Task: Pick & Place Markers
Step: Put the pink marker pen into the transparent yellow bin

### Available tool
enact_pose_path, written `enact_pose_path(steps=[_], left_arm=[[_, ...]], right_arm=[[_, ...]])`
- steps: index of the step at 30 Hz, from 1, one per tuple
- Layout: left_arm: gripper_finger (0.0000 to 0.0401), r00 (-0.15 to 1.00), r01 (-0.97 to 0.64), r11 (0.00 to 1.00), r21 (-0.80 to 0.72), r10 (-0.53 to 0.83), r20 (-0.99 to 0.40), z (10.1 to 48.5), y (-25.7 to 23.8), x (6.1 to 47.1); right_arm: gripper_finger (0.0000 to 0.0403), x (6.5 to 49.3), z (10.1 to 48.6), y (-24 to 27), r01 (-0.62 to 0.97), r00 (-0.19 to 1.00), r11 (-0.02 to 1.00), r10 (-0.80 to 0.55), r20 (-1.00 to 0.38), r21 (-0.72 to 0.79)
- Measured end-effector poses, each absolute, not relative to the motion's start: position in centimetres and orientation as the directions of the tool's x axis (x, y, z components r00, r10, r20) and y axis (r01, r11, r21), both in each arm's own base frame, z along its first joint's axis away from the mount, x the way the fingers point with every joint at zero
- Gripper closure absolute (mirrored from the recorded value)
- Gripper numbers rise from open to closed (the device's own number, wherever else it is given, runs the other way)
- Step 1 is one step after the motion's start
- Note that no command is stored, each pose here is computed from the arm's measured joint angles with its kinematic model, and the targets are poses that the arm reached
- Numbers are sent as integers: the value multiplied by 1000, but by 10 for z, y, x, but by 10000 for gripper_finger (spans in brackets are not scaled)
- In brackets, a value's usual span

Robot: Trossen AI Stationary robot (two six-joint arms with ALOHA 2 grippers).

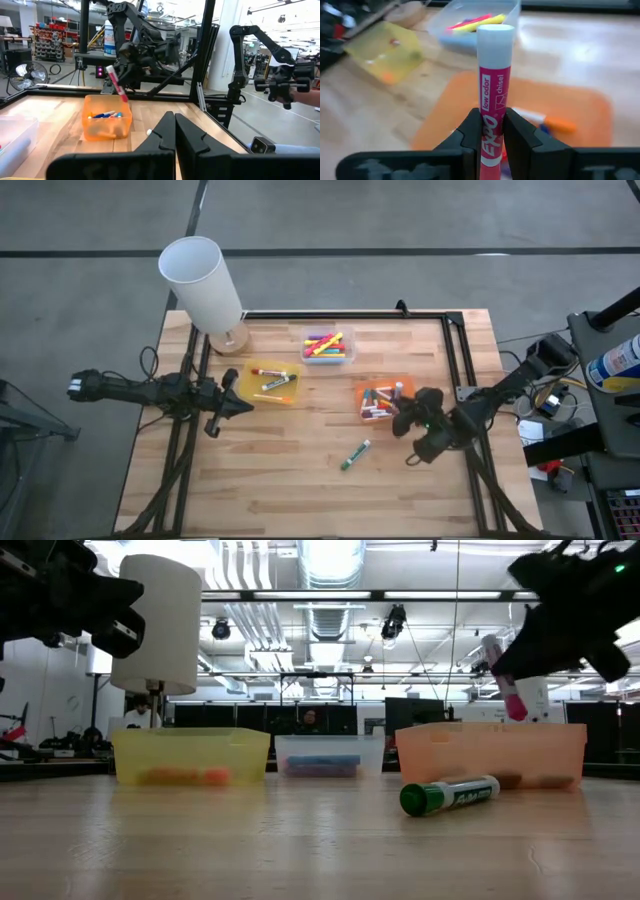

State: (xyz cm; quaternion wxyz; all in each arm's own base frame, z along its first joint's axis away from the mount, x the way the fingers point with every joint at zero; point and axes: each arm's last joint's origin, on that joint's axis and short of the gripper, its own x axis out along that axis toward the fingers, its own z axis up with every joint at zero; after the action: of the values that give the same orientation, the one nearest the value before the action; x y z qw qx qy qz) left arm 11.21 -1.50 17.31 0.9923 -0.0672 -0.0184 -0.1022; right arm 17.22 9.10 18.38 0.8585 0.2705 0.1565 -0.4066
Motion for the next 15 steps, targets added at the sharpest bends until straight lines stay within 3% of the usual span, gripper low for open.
enact_pose_path(steps=[4,8,13,15], left_arm=[[401,978,205,970,-130,-200,50,173,-15,112],[401,978,206,970,-130,-201,50,173,-15,112],[401,978,205,970,-130,-200,50,173,-15,112],[401,978,205,970,-130,-200,50,173,-15,112]], right_arm=[[354,178,183,77,815,561,538,-644,-520,213],[354,182,179,64,826,488,551,-595,-639,117],[352,185,177,54,829,432,554,-552,-713,73],[330,186,177,51,838,422,540,-550,-721,79]])
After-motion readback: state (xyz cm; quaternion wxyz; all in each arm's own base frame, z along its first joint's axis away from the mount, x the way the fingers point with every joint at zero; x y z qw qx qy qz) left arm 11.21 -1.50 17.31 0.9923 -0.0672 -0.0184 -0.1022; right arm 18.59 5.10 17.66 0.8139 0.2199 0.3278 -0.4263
